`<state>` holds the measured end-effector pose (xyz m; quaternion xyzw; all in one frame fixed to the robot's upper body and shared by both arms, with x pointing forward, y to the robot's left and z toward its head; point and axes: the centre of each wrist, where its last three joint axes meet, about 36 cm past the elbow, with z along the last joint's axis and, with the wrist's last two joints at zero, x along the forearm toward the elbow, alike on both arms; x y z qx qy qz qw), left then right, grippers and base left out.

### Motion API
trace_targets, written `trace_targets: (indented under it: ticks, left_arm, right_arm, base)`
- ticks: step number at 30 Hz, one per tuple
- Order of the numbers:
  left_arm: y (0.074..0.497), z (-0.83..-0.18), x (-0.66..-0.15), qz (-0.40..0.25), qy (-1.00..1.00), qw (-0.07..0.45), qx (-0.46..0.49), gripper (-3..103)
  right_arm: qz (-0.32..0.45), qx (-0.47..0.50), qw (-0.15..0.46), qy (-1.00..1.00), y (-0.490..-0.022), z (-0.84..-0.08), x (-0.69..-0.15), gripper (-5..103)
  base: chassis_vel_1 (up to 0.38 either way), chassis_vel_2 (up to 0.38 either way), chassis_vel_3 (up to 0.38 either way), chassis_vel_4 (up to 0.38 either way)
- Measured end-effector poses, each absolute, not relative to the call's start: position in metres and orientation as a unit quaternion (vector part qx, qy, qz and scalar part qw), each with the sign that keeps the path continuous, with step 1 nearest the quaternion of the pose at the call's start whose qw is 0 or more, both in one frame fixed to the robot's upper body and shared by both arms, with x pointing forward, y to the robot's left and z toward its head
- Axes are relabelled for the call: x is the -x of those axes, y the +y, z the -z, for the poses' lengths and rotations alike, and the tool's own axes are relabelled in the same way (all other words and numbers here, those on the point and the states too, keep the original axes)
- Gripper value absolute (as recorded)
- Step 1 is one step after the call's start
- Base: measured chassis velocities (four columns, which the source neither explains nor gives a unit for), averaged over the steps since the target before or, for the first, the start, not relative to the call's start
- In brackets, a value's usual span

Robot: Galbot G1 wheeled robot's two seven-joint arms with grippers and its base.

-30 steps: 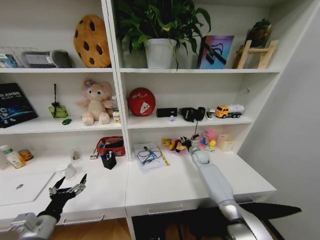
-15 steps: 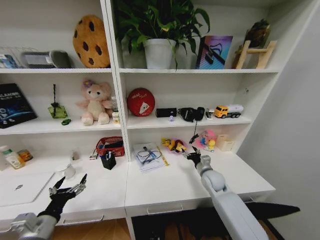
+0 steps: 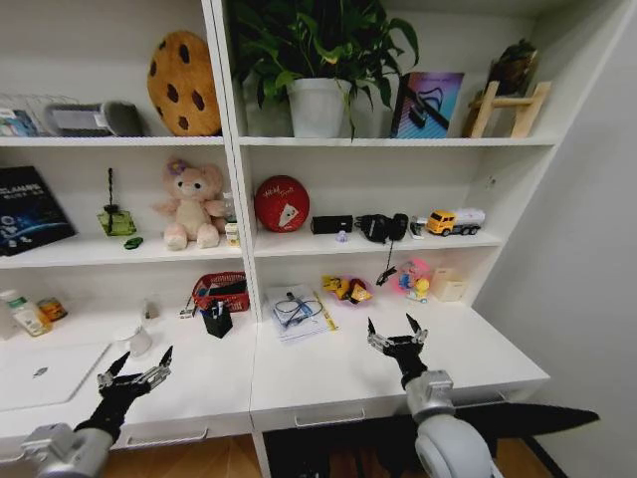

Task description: Organize the objects on the table.

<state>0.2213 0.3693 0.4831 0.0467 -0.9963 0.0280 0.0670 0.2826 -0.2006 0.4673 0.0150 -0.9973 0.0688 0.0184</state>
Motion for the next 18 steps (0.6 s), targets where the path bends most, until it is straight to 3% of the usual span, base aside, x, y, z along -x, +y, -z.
trace_targets:
  ticks: [10,18]
  left_arm:
    - [0.3694,-0.4831,-0.2213,-0.028,-0.996,0.067,-0.047,100]
    - [0.3694,-0.4831,-0.2213,-0.028,-0.996,0.067,-0.047,100]
  right_arm:
    - [-0.073,-0.032,0.016,-0.997,-0.1950,-0.4679,-0.2787,100]
    - [-0.078,-0.042,0.018,-0.996,-0.1934,-0.4631,-0.2784,100]
  base:
    - [0.190,0.183,-0.183,-0.183]
    - [0.281,0.283,-0.294,-0.287]
